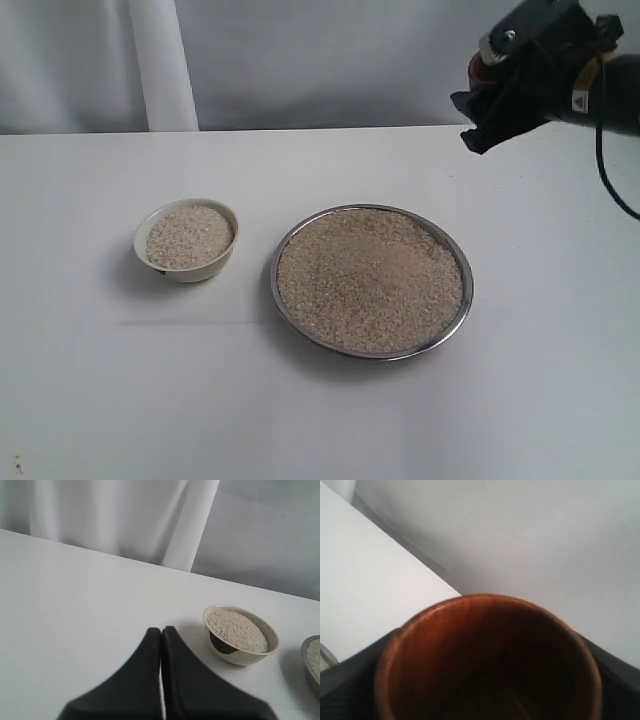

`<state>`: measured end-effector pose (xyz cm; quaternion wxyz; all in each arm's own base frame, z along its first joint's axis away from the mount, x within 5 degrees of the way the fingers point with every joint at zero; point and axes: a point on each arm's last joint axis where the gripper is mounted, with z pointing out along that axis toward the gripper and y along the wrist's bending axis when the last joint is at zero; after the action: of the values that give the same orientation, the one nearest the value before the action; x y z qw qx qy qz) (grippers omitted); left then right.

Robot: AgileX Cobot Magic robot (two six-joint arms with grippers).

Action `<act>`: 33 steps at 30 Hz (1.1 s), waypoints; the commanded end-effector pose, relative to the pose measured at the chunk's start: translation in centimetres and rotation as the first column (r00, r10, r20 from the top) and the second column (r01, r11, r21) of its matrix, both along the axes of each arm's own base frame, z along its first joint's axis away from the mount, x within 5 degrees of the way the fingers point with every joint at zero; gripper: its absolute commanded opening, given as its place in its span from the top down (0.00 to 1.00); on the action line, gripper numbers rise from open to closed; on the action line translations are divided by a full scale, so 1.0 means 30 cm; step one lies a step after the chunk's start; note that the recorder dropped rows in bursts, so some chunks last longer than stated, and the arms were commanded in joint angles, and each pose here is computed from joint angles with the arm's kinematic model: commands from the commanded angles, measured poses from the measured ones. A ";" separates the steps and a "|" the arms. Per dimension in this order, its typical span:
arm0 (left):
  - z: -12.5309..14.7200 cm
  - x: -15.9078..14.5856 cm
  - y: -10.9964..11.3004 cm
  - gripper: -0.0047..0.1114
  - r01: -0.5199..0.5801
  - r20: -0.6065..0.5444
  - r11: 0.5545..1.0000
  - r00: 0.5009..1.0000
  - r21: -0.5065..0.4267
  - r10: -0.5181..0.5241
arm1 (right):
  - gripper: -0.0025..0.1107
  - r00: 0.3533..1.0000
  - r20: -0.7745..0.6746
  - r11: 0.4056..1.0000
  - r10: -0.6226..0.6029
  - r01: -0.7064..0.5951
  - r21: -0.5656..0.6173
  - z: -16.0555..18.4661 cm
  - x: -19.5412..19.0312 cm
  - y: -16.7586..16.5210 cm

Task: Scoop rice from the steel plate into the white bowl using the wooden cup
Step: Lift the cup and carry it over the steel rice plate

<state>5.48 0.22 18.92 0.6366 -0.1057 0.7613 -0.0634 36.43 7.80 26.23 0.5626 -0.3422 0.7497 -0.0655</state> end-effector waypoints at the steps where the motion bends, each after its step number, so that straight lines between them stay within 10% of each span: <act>1: 0.000 0.001 -0.001 0.96 0.005 0.004 1.000 1.000 -0.007 -0.004 | 0.98 0.997 -0.055 0.960 -0.053 0.035 -0.278 0.121 -0.044 0.046; 14: 0.000 0.001 -0.001 0.96 0.005 0.004 1.000 1.000 -0.007 -0.004 | 0.98 0.979 -0.199 0.662 0.049 -0.181 -0.727 0.264 -0.126 0.259; 24: 0.000 0.001 -0.001 0.96 0.005 0.004 1.000 1.000 -0.007 -0.004 | 0.98 0.916 -0.400 0.378 -0.040 -0.357 -0.854 0.071 -0.065 0.358; 33: 0.000 0.001 -0.001 0.96 0.005 0.004 1.000 1.000 -0.007 -0.004 | 0.98 0.891 -0.428 -0.001 -0.150 -0.433 -0.901 -0.168 -0.035 0.455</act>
<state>5.48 0.22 18.92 0.6366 -0.1057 0.7613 -0.0634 35.25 21.00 22.14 0.0245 -0.7112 0.5715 -0.4086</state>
